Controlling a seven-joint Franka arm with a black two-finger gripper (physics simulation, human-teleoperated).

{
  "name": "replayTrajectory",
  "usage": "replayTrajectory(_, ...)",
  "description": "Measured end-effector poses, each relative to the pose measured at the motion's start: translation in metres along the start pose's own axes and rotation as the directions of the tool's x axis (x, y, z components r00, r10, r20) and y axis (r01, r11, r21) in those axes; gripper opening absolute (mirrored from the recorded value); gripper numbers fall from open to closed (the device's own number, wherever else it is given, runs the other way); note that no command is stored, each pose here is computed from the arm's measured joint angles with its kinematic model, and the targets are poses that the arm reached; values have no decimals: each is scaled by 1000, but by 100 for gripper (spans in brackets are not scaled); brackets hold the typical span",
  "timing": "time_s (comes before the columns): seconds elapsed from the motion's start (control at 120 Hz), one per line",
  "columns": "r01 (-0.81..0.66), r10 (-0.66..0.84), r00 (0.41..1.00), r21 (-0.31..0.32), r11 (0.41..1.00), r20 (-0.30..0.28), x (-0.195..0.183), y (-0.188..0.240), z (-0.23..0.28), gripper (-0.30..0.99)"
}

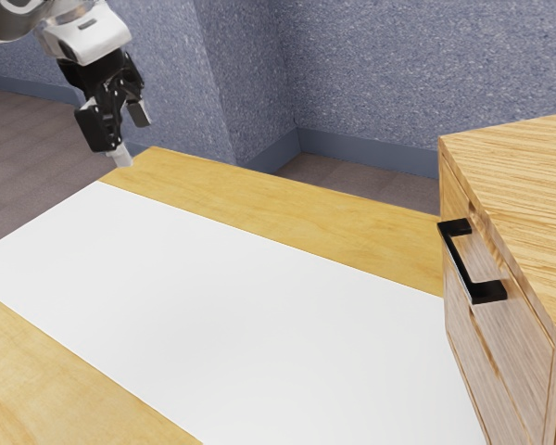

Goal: Pull the drawer handle with one arm to open the drawer

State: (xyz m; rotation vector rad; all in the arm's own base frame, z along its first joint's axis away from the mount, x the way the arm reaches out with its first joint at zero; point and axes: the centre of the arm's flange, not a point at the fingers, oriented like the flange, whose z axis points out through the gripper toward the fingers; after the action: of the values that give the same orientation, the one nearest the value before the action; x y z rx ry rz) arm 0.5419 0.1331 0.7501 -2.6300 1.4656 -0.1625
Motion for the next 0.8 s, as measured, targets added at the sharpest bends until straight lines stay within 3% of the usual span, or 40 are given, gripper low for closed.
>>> replayTrajectory(0.283,-84,84,996,-58,995,-1,20,-2,29,69)
replayTrajectory(0.475,-296,290,955,-122,947,-62,44,72,23,69)
replayTrajectory(0.667,-583,574,812,-109,805,-103,84,96,44,69)
replayTrajectory(0.8,-725,701,670,-10,689,-242,97,96,58,69)
